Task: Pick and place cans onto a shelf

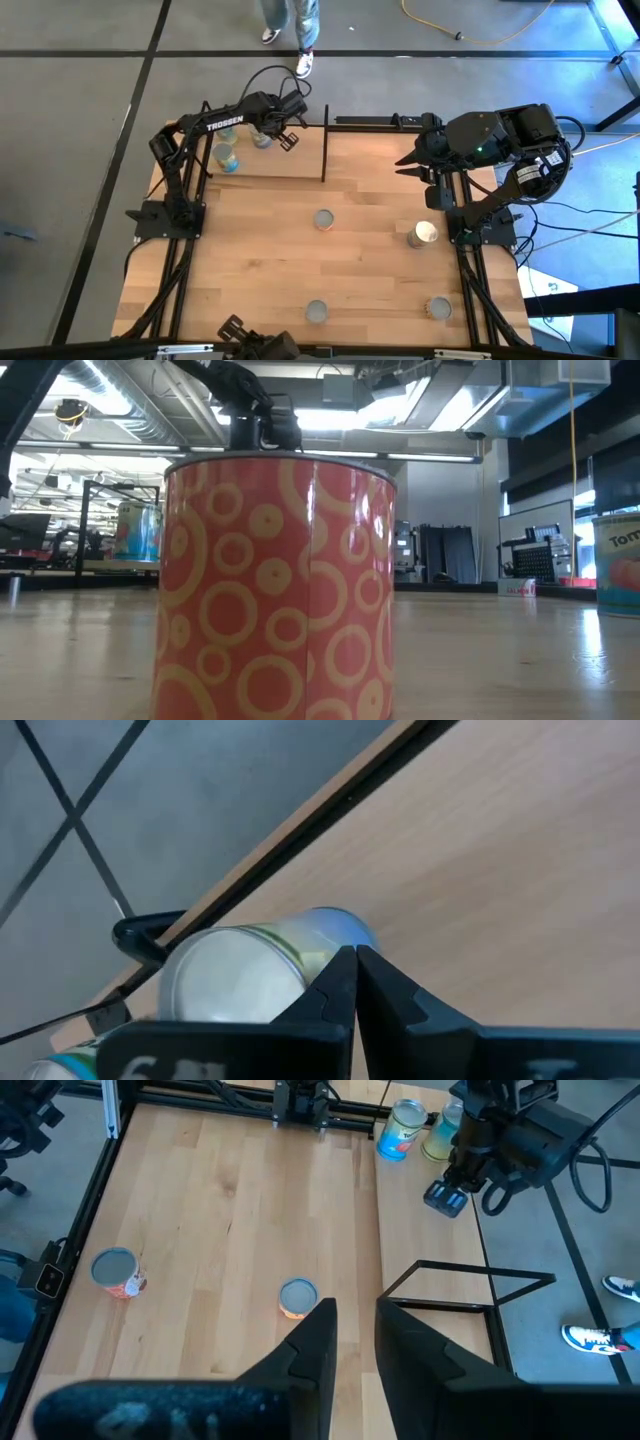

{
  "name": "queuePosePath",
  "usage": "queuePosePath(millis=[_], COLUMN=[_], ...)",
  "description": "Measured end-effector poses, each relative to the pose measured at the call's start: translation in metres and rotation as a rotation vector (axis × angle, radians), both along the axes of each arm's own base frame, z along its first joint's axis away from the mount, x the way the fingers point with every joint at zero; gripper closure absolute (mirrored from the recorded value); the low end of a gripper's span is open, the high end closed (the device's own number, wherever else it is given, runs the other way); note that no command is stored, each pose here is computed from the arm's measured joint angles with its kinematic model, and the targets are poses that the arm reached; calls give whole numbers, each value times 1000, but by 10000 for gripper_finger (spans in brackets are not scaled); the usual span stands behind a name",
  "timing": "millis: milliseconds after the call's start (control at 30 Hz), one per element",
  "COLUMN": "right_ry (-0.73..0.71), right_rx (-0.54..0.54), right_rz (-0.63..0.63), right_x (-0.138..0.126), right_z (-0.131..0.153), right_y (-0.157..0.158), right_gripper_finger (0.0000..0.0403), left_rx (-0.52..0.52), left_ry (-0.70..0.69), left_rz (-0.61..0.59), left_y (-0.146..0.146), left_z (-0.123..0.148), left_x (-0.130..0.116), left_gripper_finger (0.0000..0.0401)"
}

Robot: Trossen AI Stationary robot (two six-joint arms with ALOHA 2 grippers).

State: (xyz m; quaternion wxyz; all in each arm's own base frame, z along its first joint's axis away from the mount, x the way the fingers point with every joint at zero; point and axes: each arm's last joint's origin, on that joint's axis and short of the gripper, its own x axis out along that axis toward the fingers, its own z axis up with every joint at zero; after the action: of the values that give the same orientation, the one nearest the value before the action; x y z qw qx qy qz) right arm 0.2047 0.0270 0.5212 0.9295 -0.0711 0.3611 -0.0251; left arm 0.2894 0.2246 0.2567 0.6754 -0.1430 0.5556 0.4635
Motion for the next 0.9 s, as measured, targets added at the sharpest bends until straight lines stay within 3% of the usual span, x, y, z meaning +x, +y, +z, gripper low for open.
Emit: queuePosePath(millis=[667, 900], right_ry=[-1, -1], right_rx=[2, 2], right_rz=[-2, -2], right_x=[0, 0], right_z=[0, 0], right_y=[0, 0], right_gripper_finger=[330, 330], left_rx=[-17, -45], left_ry=[135, 109], left_rz=[17, 16], left_y=[-5, -9], left_z=[-1, -1], left_x=[-11, -9], left_gripper_finger=[401, 401])
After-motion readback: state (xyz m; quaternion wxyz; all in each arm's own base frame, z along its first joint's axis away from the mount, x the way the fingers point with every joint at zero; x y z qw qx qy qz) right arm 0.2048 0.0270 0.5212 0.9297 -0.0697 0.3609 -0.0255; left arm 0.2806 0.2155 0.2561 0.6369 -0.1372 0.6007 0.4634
